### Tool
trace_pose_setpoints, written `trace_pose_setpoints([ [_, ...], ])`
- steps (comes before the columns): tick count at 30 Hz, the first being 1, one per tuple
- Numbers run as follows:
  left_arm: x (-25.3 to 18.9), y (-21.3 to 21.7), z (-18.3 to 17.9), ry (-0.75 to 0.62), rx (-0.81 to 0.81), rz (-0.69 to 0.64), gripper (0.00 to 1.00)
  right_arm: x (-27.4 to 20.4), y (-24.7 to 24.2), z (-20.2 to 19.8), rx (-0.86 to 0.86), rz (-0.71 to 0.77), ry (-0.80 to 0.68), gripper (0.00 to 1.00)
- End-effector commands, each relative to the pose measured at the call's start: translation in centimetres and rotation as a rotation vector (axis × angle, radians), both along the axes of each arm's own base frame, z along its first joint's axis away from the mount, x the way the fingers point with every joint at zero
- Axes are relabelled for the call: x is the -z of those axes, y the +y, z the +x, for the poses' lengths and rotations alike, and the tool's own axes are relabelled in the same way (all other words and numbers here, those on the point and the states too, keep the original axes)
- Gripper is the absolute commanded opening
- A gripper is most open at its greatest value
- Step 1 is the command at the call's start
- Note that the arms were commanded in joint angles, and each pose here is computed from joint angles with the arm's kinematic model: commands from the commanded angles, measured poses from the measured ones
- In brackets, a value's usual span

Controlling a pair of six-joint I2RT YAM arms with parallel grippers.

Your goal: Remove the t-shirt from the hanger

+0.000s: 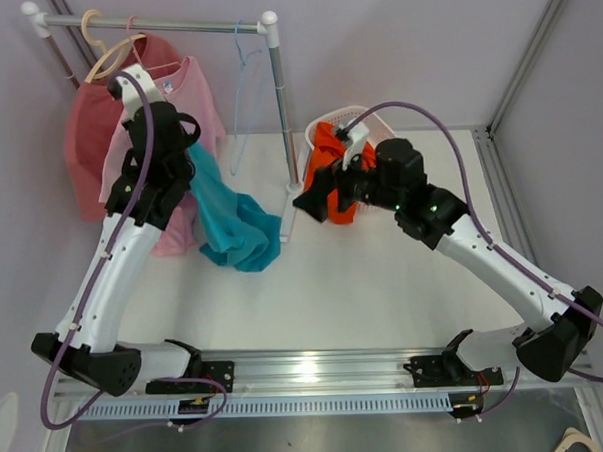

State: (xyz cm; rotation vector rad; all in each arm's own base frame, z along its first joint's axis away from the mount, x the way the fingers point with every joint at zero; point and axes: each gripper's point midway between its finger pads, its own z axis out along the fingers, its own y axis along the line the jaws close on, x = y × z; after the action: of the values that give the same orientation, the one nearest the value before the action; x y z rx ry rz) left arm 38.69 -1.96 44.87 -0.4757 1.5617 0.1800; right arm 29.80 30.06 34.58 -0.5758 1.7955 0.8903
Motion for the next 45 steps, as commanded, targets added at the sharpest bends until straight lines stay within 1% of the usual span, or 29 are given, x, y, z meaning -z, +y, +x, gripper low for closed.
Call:
trace_pose_setpoints([
  [1, 0.0, 1.7, -3.8, -0.027, -0.174, -0.016, 0.01, -3.1, 3.7, -6.4, -0.262, 0.035, -0.129, 1.00],
  [2, 0.4, 2.0, -4.4, -0.019, -0.207, -0.020, 0.01, -3.3, 4.9, -8.7, -0.337, 0.049, -0.133, 1.00],
  [4, 1.6, 1.6, -5.0, 0.021, -0.203, -0.012, 0.01, -3.7, 6.2, -11.2, -0.436, 0.085, -0.133, 0.99],
  [6, 2.2, 1.2, -5.5, 0.022, -0.202, -0.028, 0.01, -3.4, 7.8, -13.9, -0.525, 0.098, -0.121, 0.99],
  [9, 2.6, 0.7, -5.7, 0.020, -0.192, -0.019, 0.01, -3.7, 9.5, -15.9, -0.574, 0.111, -0.146, 0.99],
  [13, 2.2, 0.4, -5.6, 0.021, -0.203, 0.013, 0.01, -4.1, 10.7, -17.3, -0.618, 0.125, -0.143, 0.99],
  [18, 2.0, -0.1, -5.4, 0.017, -0.189, 0.013, 0.01, -3.6, 12.7, -17.2, -0.626, 0.118, -0.130, 0.99],
  [21, 1.8, -0.3, -5.4, 0.013, -0.185, 0.017, 0.01, -3.2, 14.2, -16.8, -0.624, 0.118, -0.131, 0.90],
  [22, 1.8, -0.3, -5.4, 0.014, -0.185, 0.018, 0.01, -3.4, 14.5, -16.6, -0.617, 0.124, -0.131, 0.84],
  [24, 1.9, -0.4, -5.4, 0.011, -0.177, 0.009, 0.01, -3.2, 15.2, -16.5, -0.616, 0.132, -0.142, 0.82],
  [25, 2.0, -0.5, -5.5, 0.013, -0.170, 0.003, 0.01, -3.2, 15.4, -16.3, -0.605, 0.131, -0.144, 0.66],
  [26, 2.1, -0.8, -5.4, 0.005, -0.149, -0.021, 0.00, -3.4, 15.5, -16.1, -0.596, 0.134, -0.151, 0.47],
  [27, 2.1, -0.9, -5.4, 0.003, -0.139, -0.028, 0.01, -3.2, 15.6, -15.8, -0.582, 0.131, -0.147, 0.20],
  [28, 2.2, -1.1, -5.2, 0.000, -0.131, -0.027, 0.01, -3.1, 15.5, -15.9, -0.577, 0.127, -0.138, 0.00],
  [30, 2.0, -1.2, -4.8, -0.003, -0.134, -0.011, 0.01, -2.5, 15.0, -17.1, -0.590, 0.095, -0.120, 0.00],
  [32, 0.9, -1.2, -4.2, -0.026, -0.143, 0.012, 0.01, -2.1, 14.2, -17.6, -0.555, 0.066, -0.118, 0.00],
  [33, 1.0, -1.5, -3.5, -0.026, -0.140, 0.025, 0.01, -1.6, 13.2, -18.9, -0.558, 0.048, -0.098, 0.00],
  [35, -0.3, -1.5, -2.8, -0.051, -0.138, 0.021, 0.01, -1.2, 12.2, -19.6, -0.531, 0.034, -0.079, 0.00],
  [36, 0.3, -1.7, -1.7, -0.033, -0.137, 0.038, 0.01, -1.0, 11.3, -21.4, -0.552, 0.038, -0.057, 0.00],
  [37, -0.8, -1.6, -1.3, -0.050, -0.142, 0.036, 0.01, -0.9, 10.8, -22.1, -0.544, 0.035, -0.047, 0.00],
  [38, -0.8, -1.6, -0.8, -0.048, -0.147, 0.041, 0.01, -0.5, 10.5, -23.0, -0.554, 0.030, -0.036, 0.00],
  [39, -0.4, -1.5, 0.3, -0.034, -0.157, 0.052, 0.01, 0.9, 10.0, -24.1, -0.566, -0.002, -0.010, 0.00],
  [40, -0.9, -1.5, 0.7, -0.045, -0.151, 0.048, 0.01, 0.7, 9.5, -26.5, -0.604, 0.009, 0.006, 0.00],
  [42, -1.3, -1.0, 1.5, -0.047, -0.157, 0.050, 0.01, 1.9, 9.4, -28.0, -0.599, 0.019, 0.036, 0.00],
  [43, -2.2, -1.0, 1.8, -0.066, -0.153, 0.034, 0.01, 5.4, 9.1, -29.5, -0.609, -0.016, 0.113, 0.00],
  [44, -2.4, -0.9, 1.9, -0.066, -0.153, 0.034, 0.01, 7.2, 9.2, -29.9, -0.612, -0.023, 0.150, 0.00],
  [45, -2.8, -0.8, 1.9, -0.072, -0.150, 0.036, 0.01, 8.1, 9.9, -30.2, -0.615, 0.013, 0.176, 0.00],
])
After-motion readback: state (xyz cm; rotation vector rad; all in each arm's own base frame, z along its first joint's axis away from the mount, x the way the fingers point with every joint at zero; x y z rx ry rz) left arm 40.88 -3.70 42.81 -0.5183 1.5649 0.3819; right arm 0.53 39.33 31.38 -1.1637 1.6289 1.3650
